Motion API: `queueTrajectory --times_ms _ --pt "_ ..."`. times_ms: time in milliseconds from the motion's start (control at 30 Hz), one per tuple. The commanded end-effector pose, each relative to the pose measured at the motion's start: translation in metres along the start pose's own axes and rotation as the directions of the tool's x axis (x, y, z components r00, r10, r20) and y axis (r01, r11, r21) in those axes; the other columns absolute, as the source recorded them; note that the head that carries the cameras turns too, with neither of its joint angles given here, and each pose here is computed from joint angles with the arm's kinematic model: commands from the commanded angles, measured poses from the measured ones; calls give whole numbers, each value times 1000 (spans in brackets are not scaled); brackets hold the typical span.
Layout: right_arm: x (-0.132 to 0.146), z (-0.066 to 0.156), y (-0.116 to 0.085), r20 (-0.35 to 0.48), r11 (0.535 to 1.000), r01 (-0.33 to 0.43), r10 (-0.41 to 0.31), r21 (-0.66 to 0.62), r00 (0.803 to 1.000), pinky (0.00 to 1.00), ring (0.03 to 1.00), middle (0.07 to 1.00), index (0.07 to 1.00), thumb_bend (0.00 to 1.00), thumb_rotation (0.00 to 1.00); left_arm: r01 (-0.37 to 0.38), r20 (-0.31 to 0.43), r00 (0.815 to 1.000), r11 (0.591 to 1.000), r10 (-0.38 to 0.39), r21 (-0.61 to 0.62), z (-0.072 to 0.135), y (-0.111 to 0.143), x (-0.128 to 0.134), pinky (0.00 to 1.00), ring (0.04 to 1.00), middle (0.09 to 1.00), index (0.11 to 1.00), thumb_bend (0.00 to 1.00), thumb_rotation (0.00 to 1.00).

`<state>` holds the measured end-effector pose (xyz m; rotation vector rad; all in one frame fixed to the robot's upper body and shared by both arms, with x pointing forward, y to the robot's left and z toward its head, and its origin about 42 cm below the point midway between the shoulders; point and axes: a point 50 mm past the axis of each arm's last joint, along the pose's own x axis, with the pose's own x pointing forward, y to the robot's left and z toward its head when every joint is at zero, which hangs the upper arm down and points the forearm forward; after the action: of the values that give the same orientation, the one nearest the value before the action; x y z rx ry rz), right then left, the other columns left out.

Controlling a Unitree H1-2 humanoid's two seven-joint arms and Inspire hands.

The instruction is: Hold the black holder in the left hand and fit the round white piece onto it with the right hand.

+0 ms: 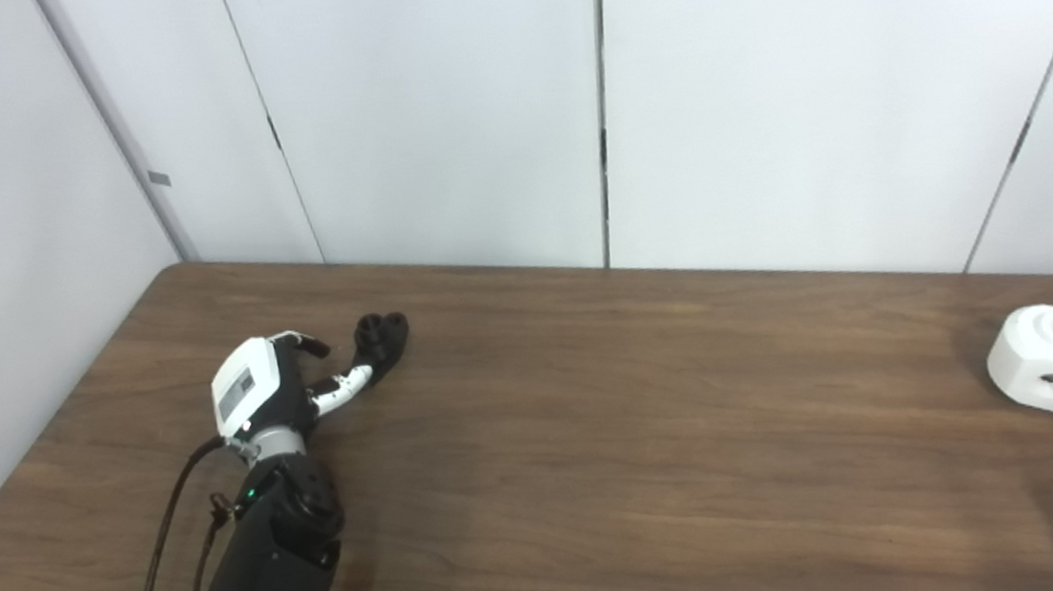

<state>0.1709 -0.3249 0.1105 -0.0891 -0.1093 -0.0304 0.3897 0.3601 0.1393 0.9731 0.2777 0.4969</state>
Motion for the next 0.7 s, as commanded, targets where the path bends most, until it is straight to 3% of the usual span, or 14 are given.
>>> queueTrajectory --times_ms 0,667 --pt "-14 -17 0 -82 1000 10 -9 12 997 1000 1000 1000 1000 666 1000 -45 25 999 999 45 3 9 9 4 943 916 854 632 828 293" --pt "-9 -22 -5 -86 1000 8 -8 4 996 1000 1000 1000 1000 657 1000 -104 32 994 993 106 -61 16 27 6 906 892 838 645 784 307"
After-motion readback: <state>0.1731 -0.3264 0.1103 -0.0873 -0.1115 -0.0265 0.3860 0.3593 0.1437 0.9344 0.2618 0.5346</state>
